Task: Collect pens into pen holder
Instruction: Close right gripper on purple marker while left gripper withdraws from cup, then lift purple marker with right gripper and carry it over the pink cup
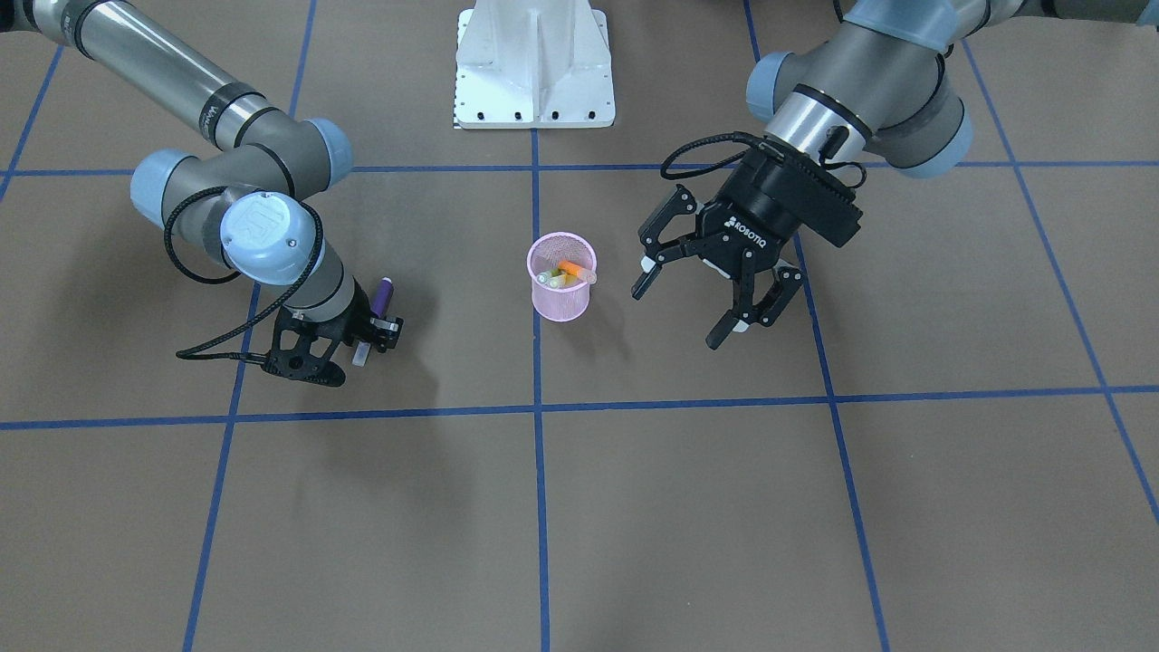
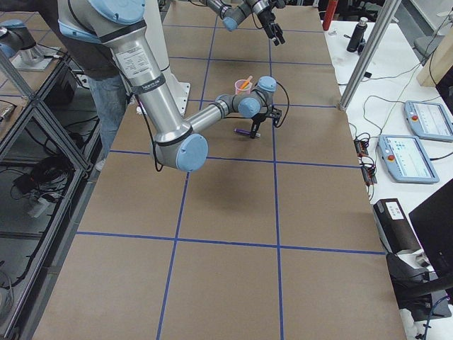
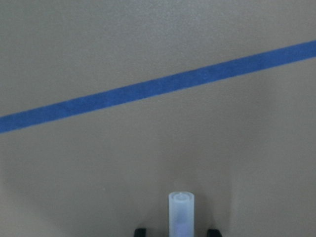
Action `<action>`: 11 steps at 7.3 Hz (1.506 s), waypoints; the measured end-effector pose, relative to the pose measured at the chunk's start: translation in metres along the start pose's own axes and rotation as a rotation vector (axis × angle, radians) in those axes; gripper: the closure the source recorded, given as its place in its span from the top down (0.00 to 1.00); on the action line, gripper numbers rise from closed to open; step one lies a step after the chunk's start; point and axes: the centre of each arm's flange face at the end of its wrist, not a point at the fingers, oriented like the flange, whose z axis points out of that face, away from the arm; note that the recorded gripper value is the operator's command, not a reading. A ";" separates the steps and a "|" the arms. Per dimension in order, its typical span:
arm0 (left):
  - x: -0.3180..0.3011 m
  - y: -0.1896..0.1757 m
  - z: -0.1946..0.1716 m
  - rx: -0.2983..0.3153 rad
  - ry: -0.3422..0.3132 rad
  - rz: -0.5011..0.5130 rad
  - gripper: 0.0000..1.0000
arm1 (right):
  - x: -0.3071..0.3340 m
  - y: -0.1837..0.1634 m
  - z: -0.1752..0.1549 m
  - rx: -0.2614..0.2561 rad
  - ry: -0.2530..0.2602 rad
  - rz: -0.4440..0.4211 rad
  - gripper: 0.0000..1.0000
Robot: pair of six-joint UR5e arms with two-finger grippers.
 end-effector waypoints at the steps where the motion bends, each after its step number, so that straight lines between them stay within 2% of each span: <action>1: -0.001 0.000 0.000 0.000 -0.001 -0.001 0.82 | 0.000 0.000 -0.001 0.001 -0.001 -0.001 0.00; 4: -0.005 -0.003 0.000 0.000 -0.012 -0.007 0.78 | 0.000 0.001 -0.004 0.013 -0.004 -0.009 0.00; 5: -0.011 -0.009 -0.002 -0.013 -0.027 -0.010 0.78 | -0.002 0.000 -0.015 0.027 -0.019 -0.016 0.00; 6: -0.026 -0.024 -0.009 -0.051 -0.048 -0.018 0.80 | -0.006 -0.001 -0.035 0.056 -0.053 -0.030 0.00; 8: -0.072 -0.061 -0.030 -0.187 -0.123 -0.012 0.97 | -0.024 0.005 -0.088 0.185 -0.192 -0.098 0.00; 9: -0.095 -0.073 -0.038 -0.263 -0.178 0.027 0.99 | -0.030 0.007 -0.113 0.251 -0.267 -0.132 0.00; 11: -0.132 -0.077 -0.044 -0.344 -0.250 0.089 0.99 | -0.041 0.016 -0.163 0.409 -0.396 -0.196 0.00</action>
